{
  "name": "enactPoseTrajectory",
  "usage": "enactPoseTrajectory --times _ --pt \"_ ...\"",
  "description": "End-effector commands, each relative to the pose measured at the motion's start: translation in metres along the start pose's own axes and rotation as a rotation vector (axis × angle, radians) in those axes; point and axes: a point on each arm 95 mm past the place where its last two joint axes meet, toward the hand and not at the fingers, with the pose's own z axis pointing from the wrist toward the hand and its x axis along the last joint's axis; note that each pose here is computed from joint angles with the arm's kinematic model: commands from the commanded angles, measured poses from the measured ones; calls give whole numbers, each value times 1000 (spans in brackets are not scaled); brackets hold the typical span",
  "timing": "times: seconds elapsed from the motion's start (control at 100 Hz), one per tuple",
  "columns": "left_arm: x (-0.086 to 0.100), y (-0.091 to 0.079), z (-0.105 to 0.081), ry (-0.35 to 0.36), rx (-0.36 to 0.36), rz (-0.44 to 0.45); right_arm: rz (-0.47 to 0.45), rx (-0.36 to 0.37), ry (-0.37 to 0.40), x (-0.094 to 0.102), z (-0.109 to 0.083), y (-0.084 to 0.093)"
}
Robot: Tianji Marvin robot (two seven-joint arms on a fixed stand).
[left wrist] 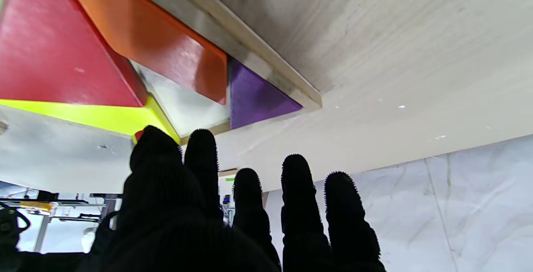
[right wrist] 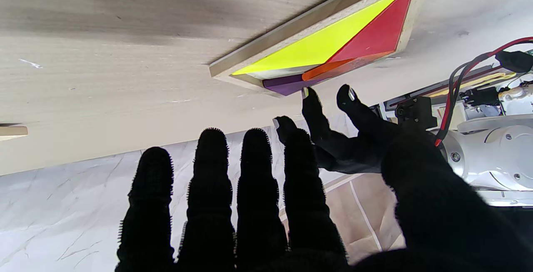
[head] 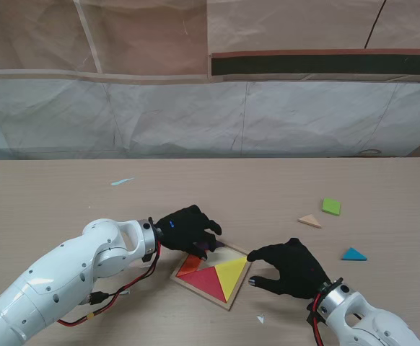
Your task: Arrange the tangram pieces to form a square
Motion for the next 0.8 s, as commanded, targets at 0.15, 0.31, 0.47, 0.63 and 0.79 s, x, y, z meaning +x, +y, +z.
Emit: enactPoseTrajectory --times 0.15,0.31,0.47,0.63,0.79 --pt "0 -7 10 -140 -14 21 -4 6 13 4 1 1" --pt "-4 -7 31 -170 -3 14 -1 9 15 4 2 0" --pt "-1 -10 50 -154 -1 24 0 5 10 3 2 1" --pt "1 -8 61 -125 -3 54 4 2 4 1 1 -1" --pt "3 -5 65 -113 -6 60 10 2 -4 -1 0 -3"
